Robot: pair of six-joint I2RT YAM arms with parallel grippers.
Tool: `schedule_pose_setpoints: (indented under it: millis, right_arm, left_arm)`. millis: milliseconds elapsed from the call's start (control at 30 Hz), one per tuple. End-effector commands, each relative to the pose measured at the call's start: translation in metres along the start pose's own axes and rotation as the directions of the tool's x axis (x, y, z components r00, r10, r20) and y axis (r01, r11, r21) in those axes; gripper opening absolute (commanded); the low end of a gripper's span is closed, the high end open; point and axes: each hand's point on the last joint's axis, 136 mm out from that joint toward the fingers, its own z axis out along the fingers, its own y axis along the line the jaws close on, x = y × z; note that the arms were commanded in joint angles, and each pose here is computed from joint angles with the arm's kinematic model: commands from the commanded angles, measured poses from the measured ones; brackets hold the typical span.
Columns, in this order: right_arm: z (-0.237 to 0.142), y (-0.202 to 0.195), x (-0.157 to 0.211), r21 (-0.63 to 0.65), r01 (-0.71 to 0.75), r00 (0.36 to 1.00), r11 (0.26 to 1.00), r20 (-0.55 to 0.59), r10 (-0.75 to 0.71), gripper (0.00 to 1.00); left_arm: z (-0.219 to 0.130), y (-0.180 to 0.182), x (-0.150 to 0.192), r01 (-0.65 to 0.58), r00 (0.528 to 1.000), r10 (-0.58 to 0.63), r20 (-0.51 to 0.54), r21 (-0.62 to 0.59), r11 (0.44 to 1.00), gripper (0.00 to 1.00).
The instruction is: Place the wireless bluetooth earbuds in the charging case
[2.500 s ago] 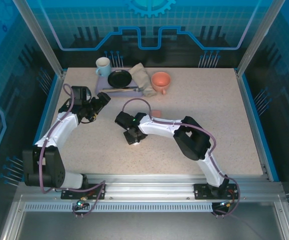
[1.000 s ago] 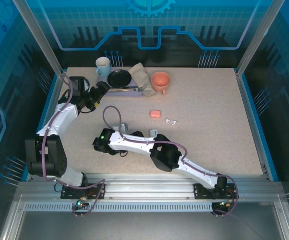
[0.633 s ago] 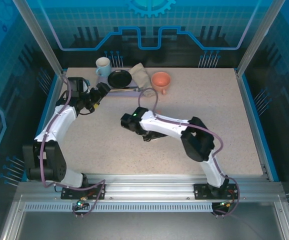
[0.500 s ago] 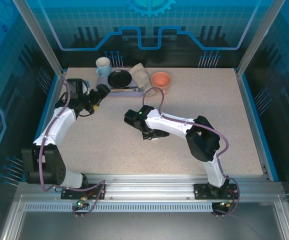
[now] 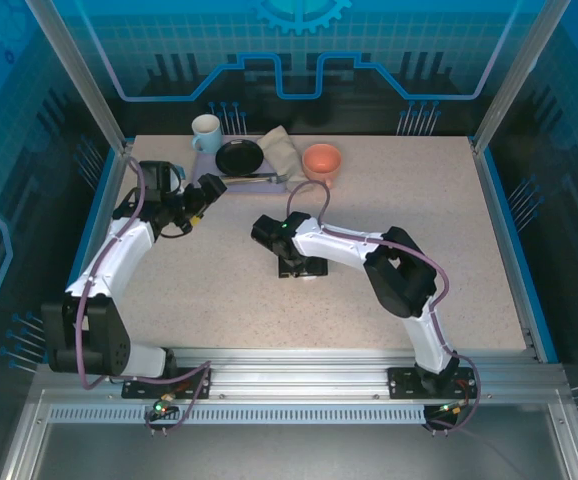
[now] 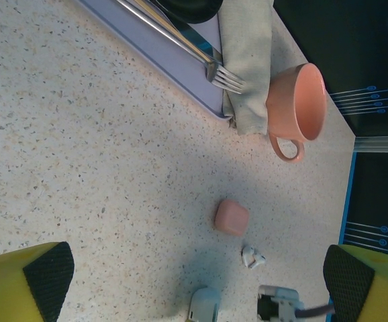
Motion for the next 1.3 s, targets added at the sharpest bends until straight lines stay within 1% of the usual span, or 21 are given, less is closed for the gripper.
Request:
schedule_pose_setpoints:
  millis: [0, 133, 300, 433, 533, 633, 733, 933, 1033, 1133, 1200, 1267]
  right_arm:
    - [0.018, -0.007, 0.003, 0.012, -0.012, 0.999, 1.000, -0.038, 0.013, 0.71]
    - [0.029, -0.011, 0.002, 0.007, -0.020, 0.998, 1.000, -0.054, 0.020, 0.69]
    - [0.041, -0.002, 0.002, -0.072, -0.012, 0.997, 0.997, -0.075, 0.006, 0.63]
    - [0.048, 0.002, 0.005, -0.145, -0.037, 0.995, 0.989, -0.097, 0.023, 0.51]
    - [0.045, 0.001, 0.004, -0.193, -0.062, 0.995, 0.979, -0.090, 0.046, 0.42]
    - [0.036, -0.001, 0.002, -0.233, -0.096, 0.994, 0.968, -0.080, 0.079, 0.38]
    - [0.022, 0.000, -0.002, -0.287, -0.126, 0.992, 0.950, -0.063, 0.113, 0.37]
    - [-0.013, 0.011, -0.018, -0.420, -0.176, 0.984, 0.890, -0.042, 0.174, 0.37]
    - [-0.029, 0.021, -0.028, -0.499, -0.142, 0.988, 0.855, -0.012, 0.157, 0.37]
    - [-0.041, 0.031, -0.035, -0.579, -0.083, 0.992, 0.811, 0.030, 0.123, 0.36]
    - [-0.053, 0.039, -0.039, -0.654, -0.028, 0.992, 0.756, 0.077, 0.104, 0.37]
    - [-0.070, 0.048, -0.042, -0.737, 0.044, 0.987, 0.674, 0.136, 0.085, 0.37]
  left_arm:
    - [-0.006, 0.002, 0.013, -0.023, 1.000, 0.023, -0.021, -0.010, 1.000, 0.99]
    - [-0.006, 0.001, 0.017, -0.028, 0.999, 0.028, -0.026, -0.011, 1.000, 0.99]
    - [-0.005, 0.000, 0.026, -0.035, 0.999, 0.035, -0.040, -0.011, 0.999, 0.99]
    - [-0.006, 0.002, 0.036, -0.034, 0.998, 0.034, -0.053, -0.005, 0.999, 0.99]
    - [-0.006, 0.007, 0.045, -0.021, 0.998, 0.021, -0.062, 0.005, 1.000, 0.99]
    - [-0.006, 0.014, 0.056, -0.003, 0.997, 0.004, -0.076, 0.008, 1.000, 0.99]
    - [-0.003, 0.022, 0.069, 0.023, 0.996, -0.021, -0.083, 0.014, 1.000, 0.99]
    - [0.006, 0.032, 0.091, 0.069, 0.994, -0.065, -0.088, 0.043, 0.997, 0.99]
    - [0.012, 0.033, 0.098, 0.079, 0.991, -0.073, -0.111, 0.046, 0.996, 0.99]
    - [0.018, 0.033, 0.101, 0.129, 0.984, -0.123, -0.131, 0.039, 0.991, 0.99]
    - [0.020, 0.030, 0.100, 0.192, 0.974, -0.184, -0.132, 0.046, 0.980, 0.99]
    - [0.021, 0.025, 0.096, 0.272, 0.956, -0.262, -0.130, 0.065, 0.960, 0.99]
